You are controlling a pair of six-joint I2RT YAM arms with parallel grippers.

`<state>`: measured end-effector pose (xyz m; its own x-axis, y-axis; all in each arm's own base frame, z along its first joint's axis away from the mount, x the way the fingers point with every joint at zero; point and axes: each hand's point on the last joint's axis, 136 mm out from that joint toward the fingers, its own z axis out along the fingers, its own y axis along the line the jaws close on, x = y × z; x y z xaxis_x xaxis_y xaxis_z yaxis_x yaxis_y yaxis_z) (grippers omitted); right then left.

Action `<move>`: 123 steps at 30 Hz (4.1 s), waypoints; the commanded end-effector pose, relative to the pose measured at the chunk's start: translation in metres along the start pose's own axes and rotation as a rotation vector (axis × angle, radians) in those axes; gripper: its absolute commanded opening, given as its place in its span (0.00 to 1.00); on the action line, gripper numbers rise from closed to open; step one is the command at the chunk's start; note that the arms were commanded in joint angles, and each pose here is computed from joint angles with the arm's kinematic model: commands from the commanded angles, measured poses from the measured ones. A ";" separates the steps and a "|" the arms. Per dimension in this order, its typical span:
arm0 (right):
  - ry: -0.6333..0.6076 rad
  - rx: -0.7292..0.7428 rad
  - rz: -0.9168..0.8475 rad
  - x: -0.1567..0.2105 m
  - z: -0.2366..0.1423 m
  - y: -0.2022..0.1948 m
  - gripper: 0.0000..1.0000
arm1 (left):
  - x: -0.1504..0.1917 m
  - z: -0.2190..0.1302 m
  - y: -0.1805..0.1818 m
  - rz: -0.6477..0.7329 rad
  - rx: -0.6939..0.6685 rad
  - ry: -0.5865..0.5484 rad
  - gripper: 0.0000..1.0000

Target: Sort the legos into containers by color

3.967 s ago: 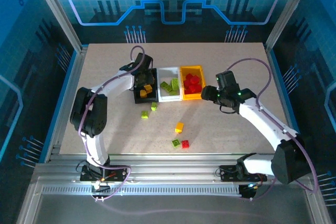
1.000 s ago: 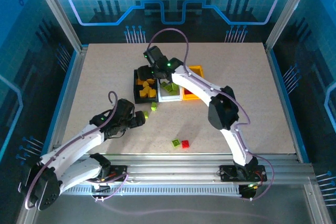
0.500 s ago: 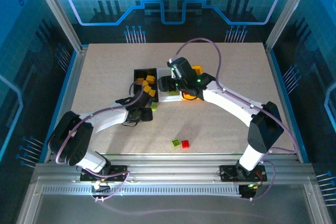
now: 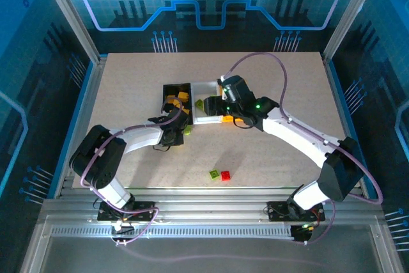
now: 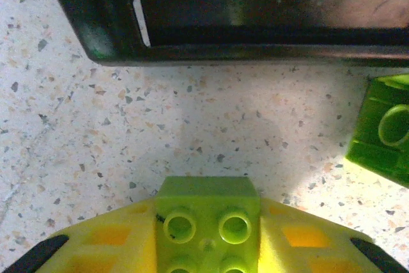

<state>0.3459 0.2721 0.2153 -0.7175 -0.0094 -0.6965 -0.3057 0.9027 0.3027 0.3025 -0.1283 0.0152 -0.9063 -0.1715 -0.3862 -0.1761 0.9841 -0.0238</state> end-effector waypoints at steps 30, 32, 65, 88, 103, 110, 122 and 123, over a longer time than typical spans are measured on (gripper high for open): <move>-0.012 0.096 0.119 0.024 -0.034 -0.055 0.75 | -0.179 -0.070 -0.046 -0.164 0.226 -0.243 0.35; -0.017 0.098 0.130 0.025 -0.034 -0.059 0.75 | -0.179 -0.082 -0.062 -0.124 0.255 -0.257 0.35; -0.023 0.124 0.231 0.034 -0.039 -0.093 0.76 | -0.034 -0.083 -0.104 0.091 0.337 -0.110 0.80; -0.044 0.125 0.243 0.029 -0.051 -0.095 0.76 | -0.047 0.022 -0.066 0.087 0.047 -0.163 0.49; -0.050 0.139 0.260 0.031 -0.051 -0.105 0.76 | -0.022 -0.055 -0.091 0.145 0.216 -0.203 0.28; -0.044 0.154 0.282 0.038 -0.055 -0.114 0.76 | -0.060 -0.126 -0.113 0.132 0.320 -0.294 0.33; -0.034 0.176 0.303 0.046 -0.061 -0.122 0.76 | -0.159 -0.065 -0.154 0.078 0.239 -0.257 0.32; -0.033 0.176 0.305 0.046 -0.062 -0.123 0.76 | -0.162 -0.059 -0.157 0.086 0.229 -0.248 0.33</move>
<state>0.3159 0.1415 0.1857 -0.7377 0.2593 -0.6234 0.0092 0.9271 0.3746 0.4481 -0.2574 0.1462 -0.7529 -0.1490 -0.6411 -0.0037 0.9750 -0.2223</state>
